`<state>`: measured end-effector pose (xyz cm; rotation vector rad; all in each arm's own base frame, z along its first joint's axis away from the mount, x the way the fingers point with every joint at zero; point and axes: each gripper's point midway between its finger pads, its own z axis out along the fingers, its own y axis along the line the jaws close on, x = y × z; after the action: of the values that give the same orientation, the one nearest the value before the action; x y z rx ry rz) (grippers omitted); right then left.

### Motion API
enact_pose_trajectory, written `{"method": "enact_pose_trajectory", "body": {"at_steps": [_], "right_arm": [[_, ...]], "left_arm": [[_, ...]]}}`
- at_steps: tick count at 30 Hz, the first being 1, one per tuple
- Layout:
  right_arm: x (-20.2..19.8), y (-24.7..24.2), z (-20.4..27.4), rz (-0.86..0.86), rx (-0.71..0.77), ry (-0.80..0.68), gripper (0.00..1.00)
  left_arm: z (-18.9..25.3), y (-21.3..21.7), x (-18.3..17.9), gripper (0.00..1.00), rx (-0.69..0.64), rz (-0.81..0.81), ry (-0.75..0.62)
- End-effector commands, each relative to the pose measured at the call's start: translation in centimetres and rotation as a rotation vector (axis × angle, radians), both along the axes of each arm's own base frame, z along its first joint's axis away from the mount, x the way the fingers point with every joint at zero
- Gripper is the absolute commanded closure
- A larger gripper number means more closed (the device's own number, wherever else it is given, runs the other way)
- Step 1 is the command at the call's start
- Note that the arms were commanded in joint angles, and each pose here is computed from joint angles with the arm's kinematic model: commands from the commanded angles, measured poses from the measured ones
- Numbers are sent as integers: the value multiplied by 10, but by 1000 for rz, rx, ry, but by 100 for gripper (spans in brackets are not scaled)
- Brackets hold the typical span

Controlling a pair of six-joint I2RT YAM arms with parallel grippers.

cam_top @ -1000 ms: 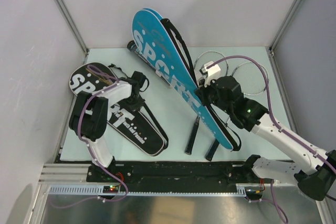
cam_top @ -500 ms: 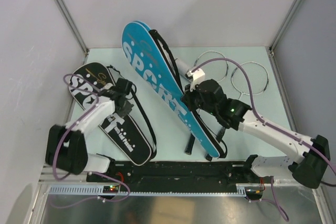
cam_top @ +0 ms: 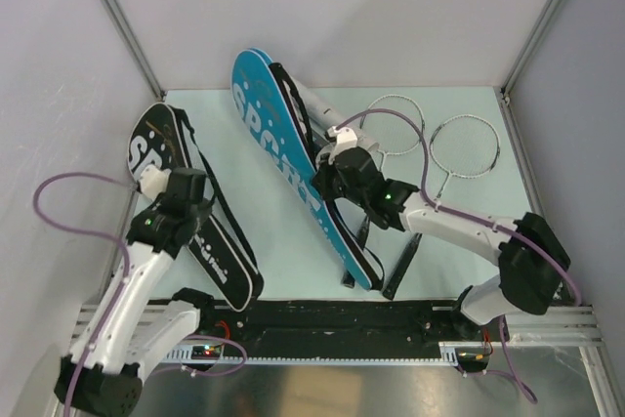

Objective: Pack up the badminton gear
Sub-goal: Pick up the racket bag from the center of the board, then place the racket bag at the center of the board.

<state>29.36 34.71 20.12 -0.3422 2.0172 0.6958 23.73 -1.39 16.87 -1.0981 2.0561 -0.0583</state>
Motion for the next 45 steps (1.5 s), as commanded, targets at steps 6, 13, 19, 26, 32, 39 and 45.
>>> {"method": "enact_pose_trajectory", "body": {"at_steps": [6,13,19,26,32,39,45], "right_arm": [[31,73,66,58,373,-24,100],[25,109,67,148,438,21,100],[26,135,67,211,507,36,100],[37,186,30,295,549,121,100],[65,204,-5,193,520,182,94],[81,221,-48,200,461,241,97],[73,240,-72,279,422,287,100]], "left_arm": [[84,51,-20,100,105,192,-295],[108,59,-30,100,121,201,-369],[115,67,-37,100,156,217,-392],[102,52,-32,100,128,131,-358],[86,29,-22,100,112,-31,-354],[85,34,-26,100,123,-17,-396],[79,31,-24,100,117,-34,-385]]}}
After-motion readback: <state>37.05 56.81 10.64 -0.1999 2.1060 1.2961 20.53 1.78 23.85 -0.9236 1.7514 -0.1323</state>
